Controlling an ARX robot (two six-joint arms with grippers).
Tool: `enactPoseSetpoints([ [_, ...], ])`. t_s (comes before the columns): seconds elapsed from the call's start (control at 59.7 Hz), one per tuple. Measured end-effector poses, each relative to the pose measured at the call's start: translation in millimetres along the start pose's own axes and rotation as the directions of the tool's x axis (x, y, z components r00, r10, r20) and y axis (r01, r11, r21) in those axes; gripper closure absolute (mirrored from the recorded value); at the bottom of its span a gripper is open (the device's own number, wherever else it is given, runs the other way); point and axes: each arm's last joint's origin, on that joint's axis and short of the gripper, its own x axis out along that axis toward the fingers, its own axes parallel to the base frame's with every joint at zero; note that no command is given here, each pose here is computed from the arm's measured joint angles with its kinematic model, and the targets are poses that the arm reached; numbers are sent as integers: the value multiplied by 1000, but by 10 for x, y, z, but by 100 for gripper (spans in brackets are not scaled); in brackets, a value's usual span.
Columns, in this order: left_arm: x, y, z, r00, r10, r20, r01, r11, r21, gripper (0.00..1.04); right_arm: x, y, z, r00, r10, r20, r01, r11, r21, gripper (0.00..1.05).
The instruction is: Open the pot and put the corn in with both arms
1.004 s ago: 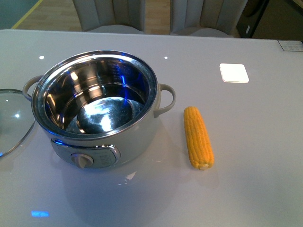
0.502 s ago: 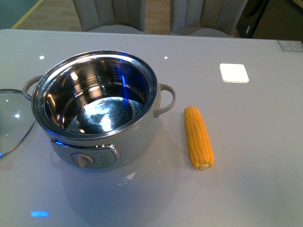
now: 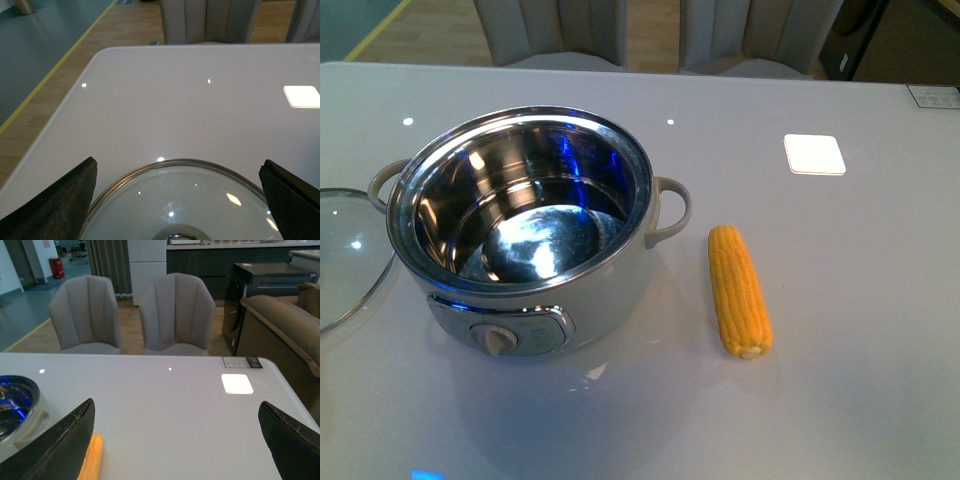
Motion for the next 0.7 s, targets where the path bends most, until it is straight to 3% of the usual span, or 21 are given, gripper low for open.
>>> enactPoseSetpoints([
  [0.201,-399,-5,422,998,15,69,-15,1000,2,7,0,0,0,1000,0,0,0,1000,0,9],
  [0.352,-804,-203,770,992,-15,124,14,1000,13,7,0,0,0,1000,0,0,0,1000,0,9],
  [0.703,-1531,-684,1153,984,-49,171,53,998,-15,7,0,0,0,1000,0,0,0,1000,0,9],
])
